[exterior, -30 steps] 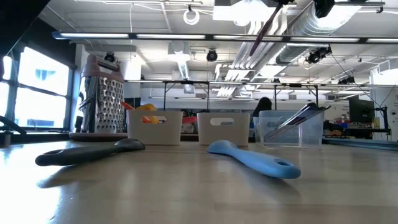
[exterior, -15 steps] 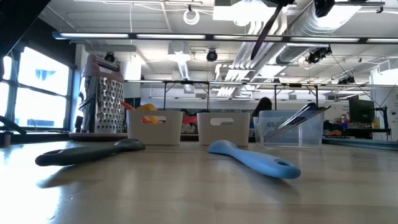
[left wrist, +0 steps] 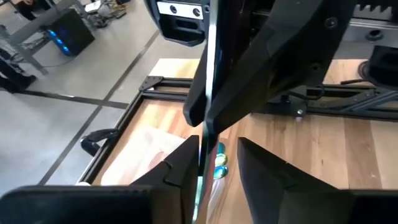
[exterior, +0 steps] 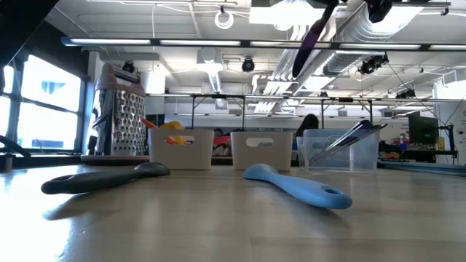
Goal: Pick & Place Kitchen Items
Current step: Put the blue table knife into the transparent bin
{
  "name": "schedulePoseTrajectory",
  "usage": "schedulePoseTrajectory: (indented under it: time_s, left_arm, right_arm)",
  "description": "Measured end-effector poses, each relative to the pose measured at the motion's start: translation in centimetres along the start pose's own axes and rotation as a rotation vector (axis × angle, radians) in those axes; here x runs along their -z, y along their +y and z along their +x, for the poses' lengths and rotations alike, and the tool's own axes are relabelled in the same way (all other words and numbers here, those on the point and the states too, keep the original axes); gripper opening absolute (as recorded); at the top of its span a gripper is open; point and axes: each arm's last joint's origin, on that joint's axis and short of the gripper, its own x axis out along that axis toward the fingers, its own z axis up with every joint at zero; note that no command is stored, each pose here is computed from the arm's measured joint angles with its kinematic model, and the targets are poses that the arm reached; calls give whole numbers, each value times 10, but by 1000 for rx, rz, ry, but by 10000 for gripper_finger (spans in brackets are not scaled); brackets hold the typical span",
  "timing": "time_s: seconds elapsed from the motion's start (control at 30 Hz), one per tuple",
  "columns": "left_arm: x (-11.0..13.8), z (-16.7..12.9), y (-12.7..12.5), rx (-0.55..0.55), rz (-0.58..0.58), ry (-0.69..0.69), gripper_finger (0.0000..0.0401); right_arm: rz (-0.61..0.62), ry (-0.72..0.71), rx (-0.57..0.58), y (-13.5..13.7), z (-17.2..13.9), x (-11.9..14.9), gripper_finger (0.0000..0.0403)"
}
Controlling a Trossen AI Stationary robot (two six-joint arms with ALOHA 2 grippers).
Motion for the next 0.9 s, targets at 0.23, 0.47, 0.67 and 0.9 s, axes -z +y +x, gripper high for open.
schedulePoseTrajectory:
  time_s: [0.23,0.47,0.67,0.9]
  left_arm:
    - [5,0,0,40,-25,54,110]
    - [23,-4,-1,60,-77,236,111]
    - [40,-9,0,125,-139,433,111]
    - [51,-16,-3,288,-217,619,112]
  right_arm:
    - [-6,19,-11,0,-1,2,5]
    - [2,135,69,-7,-12,11,5]
    - [-24,148,286,-18,-23,10,5]
    - [-176,250,356,-26,-27,19,6]
